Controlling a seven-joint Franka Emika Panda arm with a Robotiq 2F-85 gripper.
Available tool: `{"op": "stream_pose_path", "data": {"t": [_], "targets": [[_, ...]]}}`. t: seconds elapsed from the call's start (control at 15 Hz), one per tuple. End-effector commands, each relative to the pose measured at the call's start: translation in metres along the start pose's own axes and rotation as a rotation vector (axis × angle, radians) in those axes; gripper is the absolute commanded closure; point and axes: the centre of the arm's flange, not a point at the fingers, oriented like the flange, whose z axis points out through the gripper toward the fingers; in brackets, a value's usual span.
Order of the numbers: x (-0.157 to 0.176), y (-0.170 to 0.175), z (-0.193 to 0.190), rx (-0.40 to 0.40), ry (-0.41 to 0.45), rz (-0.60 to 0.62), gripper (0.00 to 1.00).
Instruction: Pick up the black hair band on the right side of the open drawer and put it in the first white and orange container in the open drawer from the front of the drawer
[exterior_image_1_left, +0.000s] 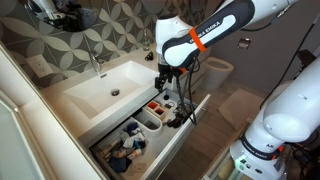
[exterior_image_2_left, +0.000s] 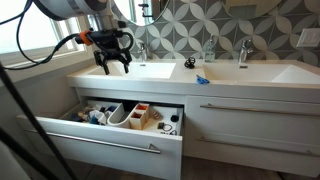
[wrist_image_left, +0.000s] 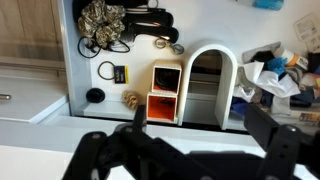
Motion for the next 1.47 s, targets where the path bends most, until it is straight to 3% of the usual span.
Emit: {"op": "stream_pose_path", "data": {"t": [0.0, 0.27, 0.53, 0.6, 1.27, 1.4], "targets": [[-0.006, 0.038, 0.049, 0.063, -0.002, -0.192, 0.00], [-0.011, 0.072, 0.101, 0.092, -0.060, -0.397, 0.00], [-0.015, 0.116, 0.154, 0.098, -0.136, -0.461, 0.00], [-0.025, 0.093, 0.130, 0.096, -0.125, -0.424, 0.00], [-0.025, 0.094, 0.135, 0.100, -0.129, -0.430, 0.00], [-0.020, 0.100, 0.153, 0.059, -0.146, -0.484, 0.00]]}}
